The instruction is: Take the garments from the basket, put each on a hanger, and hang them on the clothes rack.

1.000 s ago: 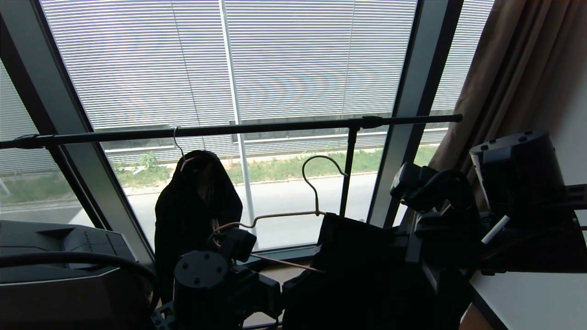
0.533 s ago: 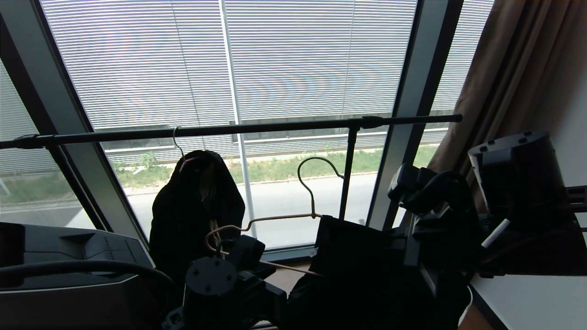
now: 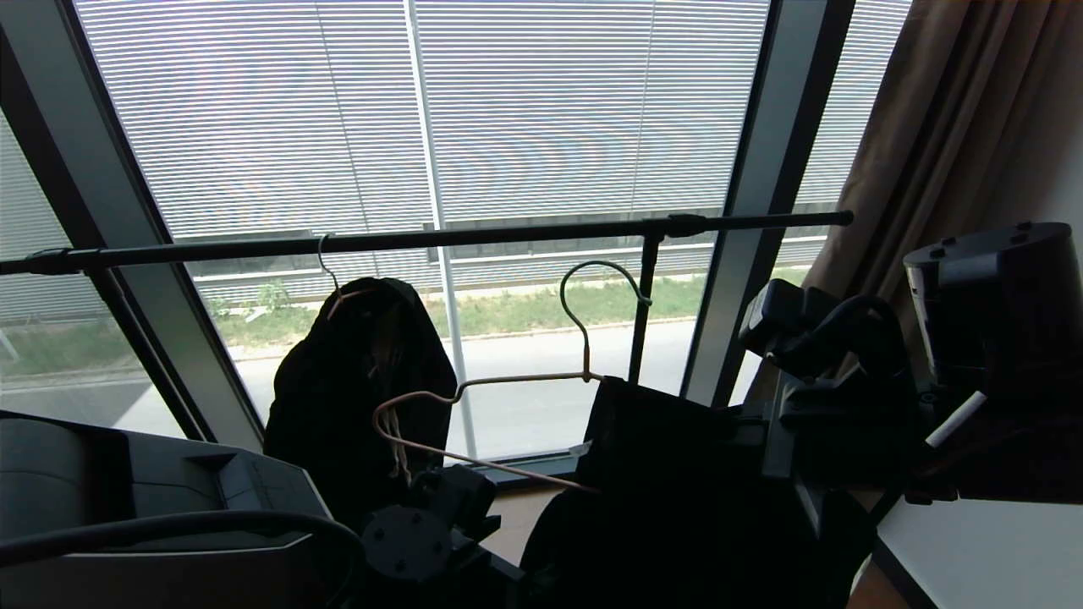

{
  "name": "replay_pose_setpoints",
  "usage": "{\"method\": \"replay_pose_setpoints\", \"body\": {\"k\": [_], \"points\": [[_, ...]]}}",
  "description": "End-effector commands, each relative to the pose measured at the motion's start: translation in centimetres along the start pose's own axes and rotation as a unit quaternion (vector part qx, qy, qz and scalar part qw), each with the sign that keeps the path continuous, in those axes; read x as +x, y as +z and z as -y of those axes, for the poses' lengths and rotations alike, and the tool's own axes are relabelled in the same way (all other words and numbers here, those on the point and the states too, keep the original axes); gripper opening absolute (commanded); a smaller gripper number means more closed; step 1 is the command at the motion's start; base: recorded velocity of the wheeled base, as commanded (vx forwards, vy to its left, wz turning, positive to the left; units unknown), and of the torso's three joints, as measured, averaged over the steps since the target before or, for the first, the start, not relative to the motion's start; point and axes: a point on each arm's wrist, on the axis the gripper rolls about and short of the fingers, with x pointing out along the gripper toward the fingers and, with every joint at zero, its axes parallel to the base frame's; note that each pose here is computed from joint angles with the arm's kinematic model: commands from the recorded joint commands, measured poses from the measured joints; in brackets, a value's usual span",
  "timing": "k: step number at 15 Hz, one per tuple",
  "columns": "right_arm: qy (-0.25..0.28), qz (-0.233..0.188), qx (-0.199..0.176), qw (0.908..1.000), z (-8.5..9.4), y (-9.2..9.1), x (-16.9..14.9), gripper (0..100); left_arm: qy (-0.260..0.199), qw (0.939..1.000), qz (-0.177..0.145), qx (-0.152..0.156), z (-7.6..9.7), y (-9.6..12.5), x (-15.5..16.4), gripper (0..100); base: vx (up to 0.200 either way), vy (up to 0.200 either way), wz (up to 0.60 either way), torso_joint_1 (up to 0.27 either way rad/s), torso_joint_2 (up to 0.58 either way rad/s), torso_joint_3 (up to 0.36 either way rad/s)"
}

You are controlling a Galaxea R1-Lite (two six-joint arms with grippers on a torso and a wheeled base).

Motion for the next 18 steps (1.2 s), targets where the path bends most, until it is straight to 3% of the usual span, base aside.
{"method": "replay_pose_setpoints", "body": {"k": [1, 2, 3, 5, 11, 13, 18], "points": [[-0.011, 0.008, 0.003, 0.9999, 0.4, 0.1, -0.7, 0, 0.0, 1.0, -0.004, 0.007, -0.1, -0.5, -0.7, 100, 0.0, 0.0, 0.0, 0.0, 0.0, 0.0], [-0.017, 0.011, 0.006, 0.9998, 0.7, 0.1, -0.9, 0, 0.0, 1.0, -0.001, 0.009, -0.2, -0.5, -1.0, 100, 0.0, 0.0, 0.0, 0.0, 0.0, 0.0], [-0.025, 0.012, 0.012, 0.9996, 1.2, 0.0, -1.1, 0, 0.003, 0.9999, -0.003, 0.013, -0.4, -0.7, -1.3, 0, 0.0, 0.0, 0.0, 0.0, 0.0, 0.0], [-0.021, 0.016, 0.02, 0.9995, 1.9, -0.2, -1.5, 0, 0.01, 0.9999, -0.004, 0.012, -0.8, -0.6, -1.5, 0, 0.0, 0.0, 0.0, 0.0, 0.0, 0.0], [-0.031, 0.012, 0.041, 0.9986, 3.7, -0.9, -1.5, 0, 0.058, 0.997, 0.052, -0.003, -3.8, 2.1, -2.0, 0, 0.0, 0.0, 0.0, 0.0, 0.0, 0.0], [-0.032, 0.01, 0.043, 0.9985, 3.9, -1.0, -1.6, 0, 0.084, 0.9936, 0.076, -0.003, -5.5, 3.2, -1.6, 0, 0.0, 0.0, 0.0, 0.0, 0.0, 0.0], [-0.028, 0.001, 0.031, 0.9991, 4.6, -1.6, -1.5, 0, 0.119, 0.9842, 0.131, -0.008, -8.1, 5.6, -0.8, 0, 0.0, 0.0, 0.0, 0.0, 0.0, 0.0]]}}
